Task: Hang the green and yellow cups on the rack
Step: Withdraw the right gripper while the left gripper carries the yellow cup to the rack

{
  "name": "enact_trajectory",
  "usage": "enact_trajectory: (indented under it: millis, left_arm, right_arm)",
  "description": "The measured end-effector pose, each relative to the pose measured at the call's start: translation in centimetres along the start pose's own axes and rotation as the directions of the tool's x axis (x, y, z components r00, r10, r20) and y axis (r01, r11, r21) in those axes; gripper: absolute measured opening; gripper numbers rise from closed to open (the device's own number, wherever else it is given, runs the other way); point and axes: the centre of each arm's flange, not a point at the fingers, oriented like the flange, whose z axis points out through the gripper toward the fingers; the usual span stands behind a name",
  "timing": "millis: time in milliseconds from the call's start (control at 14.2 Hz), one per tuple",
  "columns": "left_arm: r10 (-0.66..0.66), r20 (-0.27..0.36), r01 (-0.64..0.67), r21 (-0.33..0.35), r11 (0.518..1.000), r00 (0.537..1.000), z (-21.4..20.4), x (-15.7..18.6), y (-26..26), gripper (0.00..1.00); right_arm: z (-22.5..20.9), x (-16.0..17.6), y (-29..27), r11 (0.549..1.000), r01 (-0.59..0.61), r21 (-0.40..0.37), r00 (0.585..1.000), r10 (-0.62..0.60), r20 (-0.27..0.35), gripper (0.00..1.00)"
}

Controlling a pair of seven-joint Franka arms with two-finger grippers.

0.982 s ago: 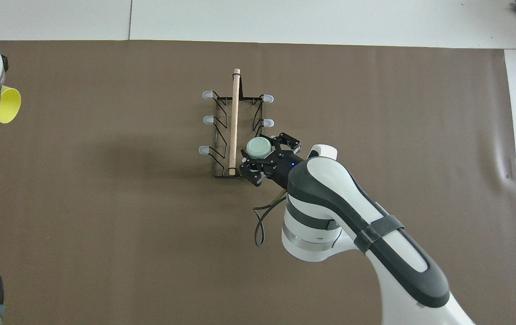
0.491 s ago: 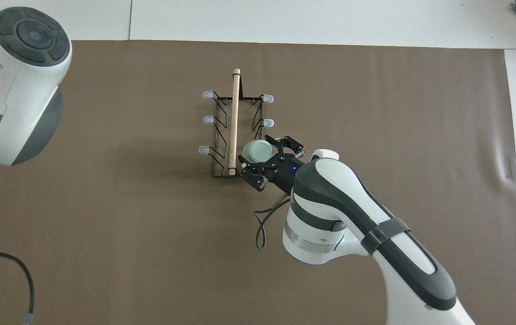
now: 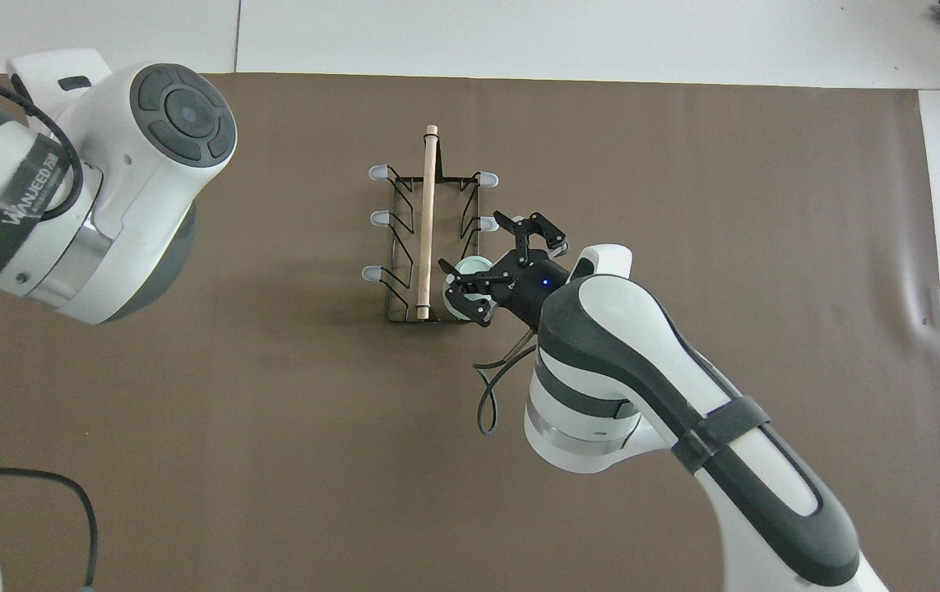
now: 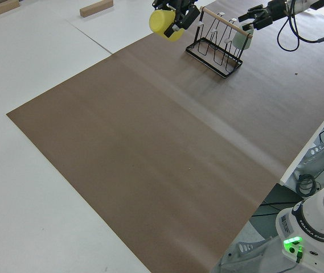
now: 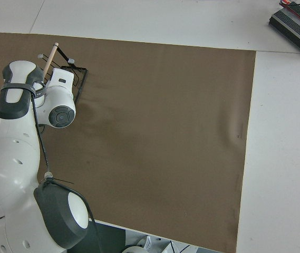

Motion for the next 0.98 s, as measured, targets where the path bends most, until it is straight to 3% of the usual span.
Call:
enact_trajectory:
  millis: [211, 491, 702, 982]
  left_arm:
    - [0.026, -0.038, -0.026, -0.009, 1.0, 0.999, -1.2, -1.7, 0.0, 0.67]
    - [-0.009, -0.088, 0.007, -0.02, 1.0, 0.996, -2.6, -4.5, -0.3, 0.67]
    - [0.027, -0.136, -0.03, -0.019, 0.999, 0.99, -5.1, -9.1, -1.0, 0.67]
    - [0.01, -0.185, -0.016, -0.032, 0.999, 0.983, -7.2, -15.6, -0.6, 0.67]
  right_arm:
    - [-0.9, 1.4, 5.3, 0.974, 0.227, 0.0, 0.974, -0.227, 0.011, 1.0]
    - [-2.2, 1.1, 11.6, 0.909, 0.409, 0.075, 0.911, -0.412, 0.032, 1.0]
    - [-3.7, 0.3, 16.0, 0.811, 0.553, 0.193, 0.817, -0.573, 0.067, 1.0]
    - [-7.7, -1.6, 22.5, 0.71, 0.598, 0.373, 0.731, -0.674, 0.11, 1.0]
